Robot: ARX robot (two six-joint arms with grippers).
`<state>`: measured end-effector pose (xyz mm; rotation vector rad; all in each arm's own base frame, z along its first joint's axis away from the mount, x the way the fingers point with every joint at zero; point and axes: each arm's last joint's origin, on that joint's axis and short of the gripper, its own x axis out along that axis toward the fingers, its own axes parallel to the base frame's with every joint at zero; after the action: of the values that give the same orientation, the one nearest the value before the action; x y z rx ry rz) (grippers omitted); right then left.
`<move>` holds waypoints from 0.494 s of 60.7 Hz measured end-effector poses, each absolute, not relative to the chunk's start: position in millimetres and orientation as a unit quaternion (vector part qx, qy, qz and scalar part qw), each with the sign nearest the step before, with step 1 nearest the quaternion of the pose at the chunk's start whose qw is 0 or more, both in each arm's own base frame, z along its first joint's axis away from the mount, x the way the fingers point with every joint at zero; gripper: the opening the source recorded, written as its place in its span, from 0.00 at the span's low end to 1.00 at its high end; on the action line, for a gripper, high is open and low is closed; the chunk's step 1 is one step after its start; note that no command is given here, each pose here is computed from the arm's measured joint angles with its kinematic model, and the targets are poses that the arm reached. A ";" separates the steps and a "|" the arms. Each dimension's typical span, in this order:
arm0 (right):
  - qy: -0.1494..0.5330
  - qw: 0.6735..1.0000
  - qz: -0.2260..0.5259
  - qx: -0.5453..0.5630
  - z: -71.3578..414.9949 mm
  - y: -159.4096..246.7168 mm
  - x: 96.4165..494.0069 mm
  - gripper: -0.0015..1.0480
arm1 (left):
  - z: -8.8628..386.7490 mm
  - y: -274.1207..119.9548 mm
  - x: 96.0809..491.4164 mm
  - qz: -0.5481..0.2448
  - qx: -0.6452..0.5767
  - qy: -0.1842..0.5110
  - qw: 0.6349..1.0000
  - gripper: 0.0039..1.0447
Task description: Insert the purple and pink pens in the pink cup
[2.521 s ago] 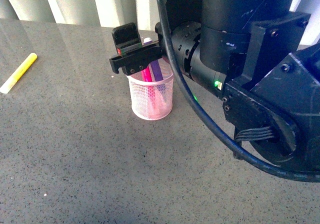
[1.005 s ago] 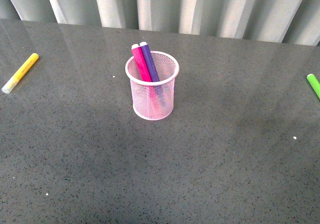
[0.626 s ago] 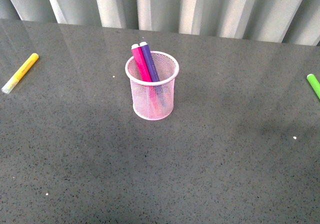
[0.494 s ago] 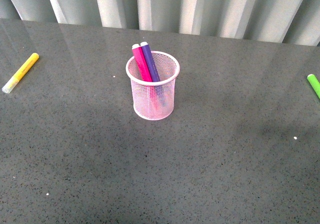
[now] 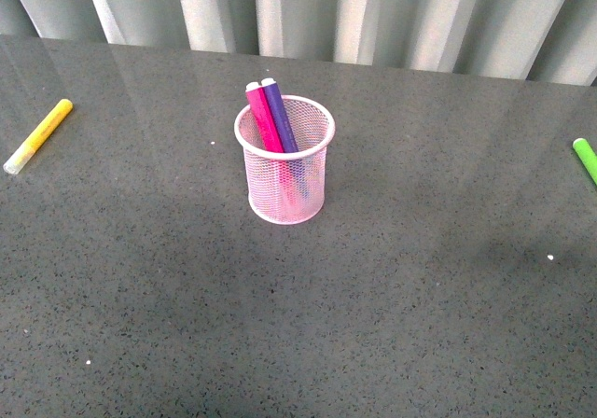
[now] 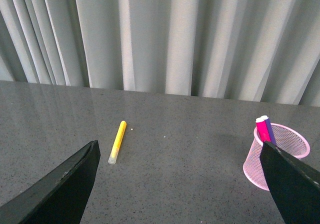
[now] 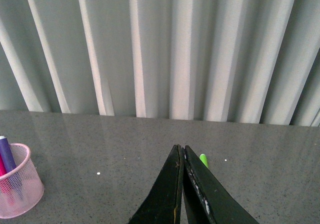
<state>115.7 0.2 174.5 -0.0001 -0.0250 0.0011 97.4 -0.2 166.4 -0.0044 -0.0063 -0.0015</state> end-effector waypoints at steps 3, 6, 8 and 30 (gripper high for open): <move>-0.013 1.000 0.001 0.000 174.5 0.2 114.1 0.03 | 166.4 -0.2 97.4 -0.001 -0.002 -0.003 1.000 0.94; -0.013 1.000 0.001 0.000 174.4 0.2 112.8 0.03 | 166.4 -0.2 97.4 -0.001 -0.002 -0.003 1.000 0.94; -0.013 1.000 0.000 0.000 174.4 0.2 112.2 0.03 | 166.4 -0.2 97.4 -0.001 -0.002 -0.003 1.000 0.94; -0.004 1.000 0.000 0.000 170.3 0.2 97.6 0.03 | 166.4 -0.2 97.4 -0.001 -0.002 -0.003 1.000 0.94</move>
<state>97.6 0.2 170.3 0.0002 -0.0086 0.0004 97.4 -0.2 166.4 -0.0048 -0.0063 -0.0012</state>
